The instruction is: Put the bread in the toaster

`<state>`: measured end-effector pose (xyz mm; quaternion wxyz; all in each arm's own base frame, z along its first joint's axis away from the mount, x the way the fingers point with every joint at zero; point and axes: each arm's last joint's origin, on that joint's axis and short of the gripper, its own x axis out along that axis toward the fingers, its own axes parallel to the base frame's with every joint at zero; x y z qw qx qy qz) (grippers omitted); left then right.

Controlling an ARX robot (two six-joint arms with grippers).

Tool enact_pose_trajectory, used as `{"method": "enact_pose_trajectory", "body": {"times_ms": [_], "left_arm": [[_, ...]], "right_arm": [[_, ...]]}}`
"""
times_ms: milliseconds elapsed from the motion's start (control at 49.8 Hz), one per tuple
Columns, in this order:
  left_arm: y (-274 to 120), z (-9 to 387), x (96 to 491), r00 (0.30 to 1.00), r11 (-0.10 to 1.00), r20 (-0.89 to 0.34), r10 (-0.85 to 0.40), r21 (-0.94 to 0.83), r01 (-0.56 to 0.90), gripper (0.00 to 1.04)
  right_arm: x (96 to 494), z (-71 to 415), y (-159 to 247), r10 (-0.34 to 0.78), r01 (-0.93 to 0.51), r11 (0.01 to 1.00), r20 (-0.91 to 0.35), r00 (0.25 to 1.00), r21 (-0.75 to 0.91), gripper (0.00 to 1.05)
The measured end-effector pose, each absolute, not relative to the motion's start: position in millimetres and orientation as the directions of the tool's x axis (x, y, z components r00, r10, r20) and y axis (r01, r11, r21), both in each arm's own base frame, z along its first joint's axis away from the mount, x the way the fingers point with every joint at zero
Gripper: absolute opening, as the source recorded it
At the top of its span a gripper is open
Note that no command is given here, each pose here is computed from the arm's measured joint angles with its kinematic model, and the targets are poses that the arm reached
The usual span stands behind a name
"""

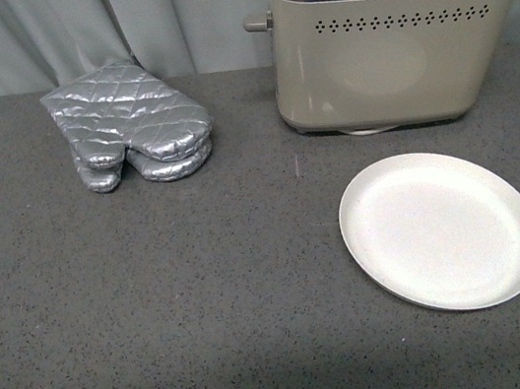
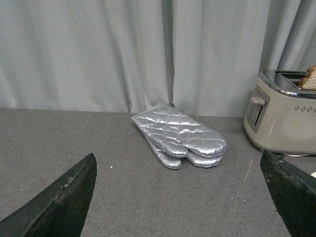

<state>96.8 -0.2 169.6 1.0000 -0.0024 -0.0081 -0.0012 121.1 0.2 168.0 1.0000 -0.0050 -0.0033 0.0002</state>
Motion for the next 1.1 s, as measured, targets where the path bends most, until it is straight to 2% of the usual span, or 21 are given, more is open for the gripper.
{"method": "enact_pose_trajectory", "body": {"times_ms": [623, 703, 944, 1024, 1105], "left_arm": [[0, 170, 97, 1.000, 1.000, 0.016, -0.002, -0.005, 0.002, 0.98], [0, 170, 97, 1.000, 1.000, 0.016, -0.002, -0.005, 0.002, 0.98], [0, 170, 97, 1.000, 1.000, 0.016, -0.002, -0.005, 0.002, 0.98], [0, 170, 97, 1.000, 1.000, 0.016, -0.002, -0.005, 0.002, 0.98], [0, 170, 97, 1.000, 1.000, 0.016, -0.002, -0.005, 0.002, 0.98]], "right_arm": [[107, 168, 0, 0.001, -0.001, 1.000, 0.007, 1.000, -0.010, 0.00], [101, 163, 0, 0.002, -0.002, 1.000, -0.028, 1.000, -0.010, 0.00], [98, 165, 0, 0.001, -0.001, 1.000, 0.003, 1.000, -0.011, 0.01], [98, 165, 0, 0.001, -0.001, 1.000, 0.003, 1.000, -0.010, 0.10], [98, 165, 0, 0.001, -0.001, 1.000, 0.003, 1.000, -0.010, 0.28]]}}
